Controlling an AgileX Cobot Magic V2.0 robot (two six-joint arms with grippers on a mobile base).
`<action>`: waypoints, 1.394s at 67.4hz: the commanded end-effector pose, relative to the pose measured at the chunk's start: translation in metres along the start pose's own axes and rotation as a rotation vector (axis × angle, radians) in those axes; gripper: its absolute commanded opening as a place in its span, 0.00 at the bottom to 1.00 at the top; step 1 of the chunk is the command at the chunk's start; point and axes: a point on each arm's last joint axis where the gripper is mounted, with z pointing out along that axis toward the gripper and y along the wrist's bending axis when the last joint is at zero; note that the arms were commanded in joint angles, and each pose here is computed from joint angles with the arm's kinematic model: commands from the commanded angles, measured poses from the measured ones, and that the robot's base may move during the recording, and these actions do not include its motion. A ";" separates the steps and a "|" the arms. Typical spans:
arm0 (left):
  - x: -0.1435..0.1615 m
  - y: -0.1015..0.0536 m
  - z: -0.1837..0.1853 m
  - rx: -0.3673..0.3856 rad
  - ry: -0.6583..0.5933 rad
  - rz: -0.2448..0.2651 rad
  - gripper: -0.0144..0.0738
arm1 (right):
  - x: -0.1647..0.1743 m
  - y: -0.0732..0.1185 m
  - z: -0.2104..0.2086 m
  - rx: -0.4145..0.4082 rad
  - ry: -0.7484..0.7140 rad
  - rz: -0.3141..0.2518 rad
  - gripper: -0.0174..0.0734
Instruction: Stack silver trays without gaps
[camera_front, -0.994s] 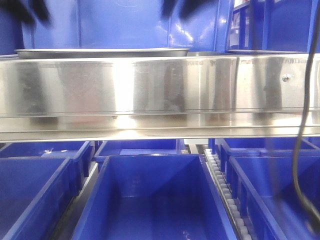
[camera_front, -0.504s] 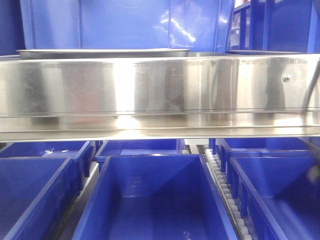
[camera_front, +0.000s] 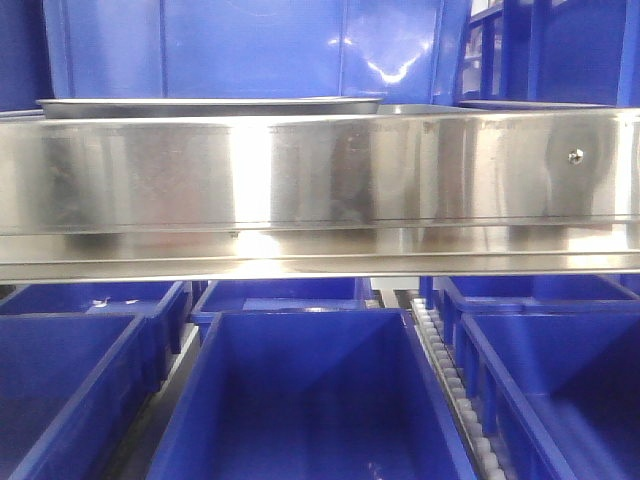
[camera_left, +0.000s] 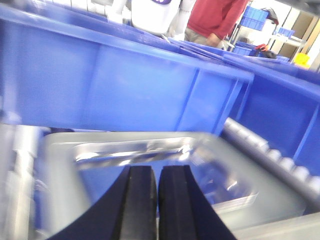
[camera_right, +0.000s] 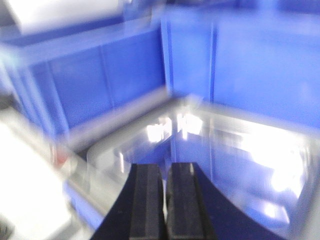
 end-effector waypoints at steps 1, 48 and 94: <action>0.002 0.000 -0.020 0.022 -0.075 0.062 0.18 | 0.001 0.001 -0.016 -0.030 -0.047 -0.028 0.17; 0.003 0.006 -0.056 0.000 -0.152 0.048 0.18 | -0.003 -0.013 -0.128 0.081 -0.186 0.002 0.17; 0.003 0.006 -0.056 0.000 -0.152 0.048 0.18 | 0.016 -0.029 -0.139 0.208 -0.151 -0.113 0.17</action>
